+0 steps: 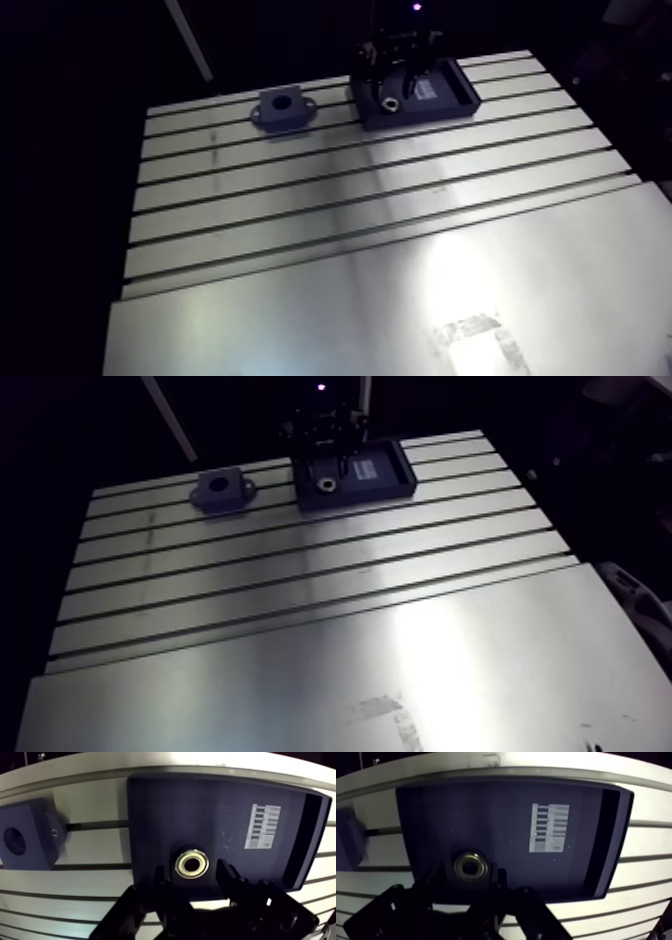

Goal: Pick up the bearing and press it into the housing until flush.

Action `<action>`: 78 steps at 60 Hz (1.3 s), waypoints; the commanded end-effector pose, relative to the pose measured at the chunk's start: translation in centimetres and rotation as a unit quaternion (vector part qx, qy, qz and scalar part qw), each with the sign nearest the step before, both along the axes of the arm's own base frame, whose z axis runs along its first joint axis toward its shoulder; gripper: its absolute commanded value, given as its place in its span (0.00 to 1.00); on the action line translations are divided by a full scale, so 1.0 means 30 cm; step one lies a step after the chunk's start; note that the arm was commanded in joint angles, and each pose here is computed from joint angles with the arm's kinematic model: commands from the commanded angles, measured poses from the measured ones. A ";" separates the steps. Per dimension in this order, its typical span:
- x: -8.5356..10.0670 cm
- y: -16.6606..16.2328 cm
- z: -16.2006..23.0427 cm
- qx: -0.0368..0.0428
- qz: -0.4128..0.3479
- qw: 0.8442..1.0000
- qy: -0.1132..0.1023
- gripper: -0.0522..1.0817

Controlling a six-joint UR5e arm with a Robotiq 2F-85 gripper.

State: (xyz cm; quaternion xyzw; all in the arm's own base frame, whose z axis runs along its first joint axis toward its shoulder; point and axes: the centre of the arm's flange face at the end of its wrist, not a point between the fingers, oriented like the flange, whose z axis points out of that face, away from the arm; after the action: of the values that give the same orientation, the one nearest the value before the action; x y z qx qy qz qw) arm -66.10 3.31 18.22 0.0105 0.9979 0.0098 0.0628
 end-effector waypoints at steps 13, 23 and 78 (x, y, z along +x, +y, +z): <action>0.002 -0.001 -0.016 0.001 0.001 1.000 0.005 0.43; 0.003 0.003 -0.015 0.001 0.000 1.000 0.005 0.43; 0.015 0.003 -0.061 -0.001 0.006 1.000 0.001 0.44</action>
State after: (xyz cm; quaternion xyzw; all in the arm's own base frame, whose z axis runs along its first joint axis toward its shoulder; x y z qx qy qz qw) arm -65.57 3.42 16.48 0.0044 0.9978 0.0088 0.0648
